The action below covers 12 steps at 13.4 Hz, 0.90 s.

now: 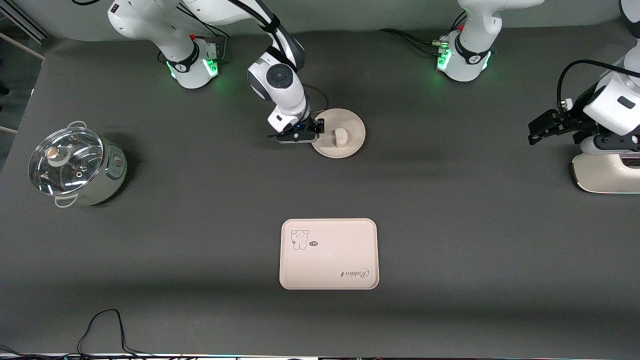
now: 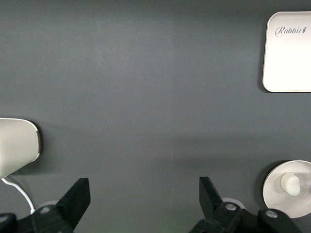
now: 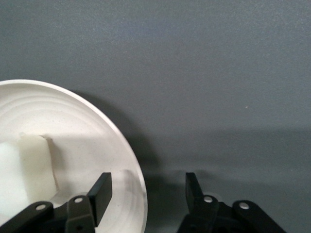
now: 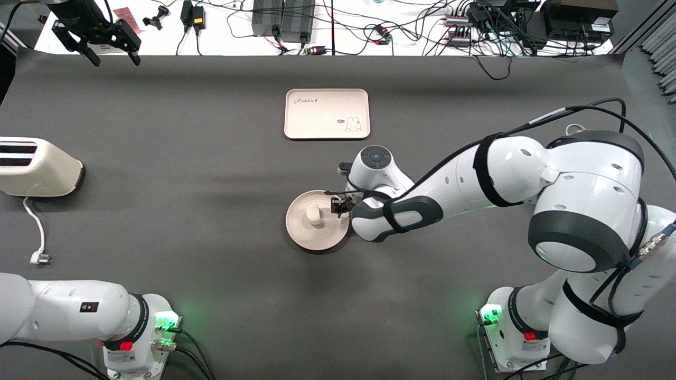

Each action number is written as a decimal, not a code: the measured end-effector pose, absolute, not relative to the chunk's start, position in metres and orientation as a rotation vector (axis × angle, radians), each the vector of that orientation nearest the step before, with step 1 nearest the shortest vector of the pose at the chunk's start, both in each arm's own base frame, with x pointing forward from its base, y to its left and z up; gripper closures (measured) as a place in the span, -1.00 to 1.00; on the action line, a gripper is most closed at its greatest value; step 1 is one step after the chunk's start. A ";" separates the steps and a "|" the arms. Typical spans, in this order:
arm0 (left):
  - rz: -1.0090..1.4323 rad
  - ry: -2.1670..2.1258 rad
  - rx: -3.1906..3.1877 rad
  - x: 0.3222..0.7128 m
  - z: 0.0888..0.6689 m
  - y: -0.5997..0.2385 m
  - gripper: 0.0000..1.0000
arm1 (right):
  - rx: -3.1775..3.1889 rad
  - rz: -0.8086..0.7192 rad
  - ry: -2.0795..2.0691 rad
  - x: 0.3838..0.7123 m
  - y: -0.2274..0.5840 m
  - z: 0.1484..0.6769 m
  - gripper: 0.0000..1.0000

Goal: Place bun in plate and plate on tray
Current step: 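Lower the right gripper to the plate rim and close on it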

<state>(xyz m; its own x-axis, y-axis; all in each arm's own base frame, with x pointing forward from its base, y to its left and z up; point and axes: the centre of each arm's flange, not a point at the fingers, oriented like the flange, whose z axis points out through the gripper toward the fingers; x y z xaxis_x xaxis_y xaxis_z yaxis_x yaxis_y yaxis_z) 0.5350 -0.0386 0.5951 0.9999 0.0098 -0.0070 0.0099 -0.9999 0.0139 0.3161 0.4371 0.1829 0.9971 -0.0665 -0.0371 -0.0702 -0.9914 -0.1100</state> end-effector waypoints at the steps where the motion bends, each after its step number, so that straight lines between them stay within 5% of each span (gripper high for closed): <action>1: -0.012 0.016 3.128 0.535 0.595 -0.039 -1.00 | -3.028 0.051 0.104 0.316 0.437 0.183 -0.12; 4: -0.015 0.019 3.128 0.536 0.594 -0.038 -1.00 | -3.028 0.050 0.105 0.316 0.437 0.182 0.22; 6: -0.016 0.020 3.128 0.536 0.593 -0.037 -1.00 | -3.025 0.047 0.105 0.317 0.438 0.183 0.63; 12: -0.016 0.028 3.127 0.536 0.593 -0.035 -1.00 | -3.012 0.031 0.103 0.319 0.441 0.189 0.88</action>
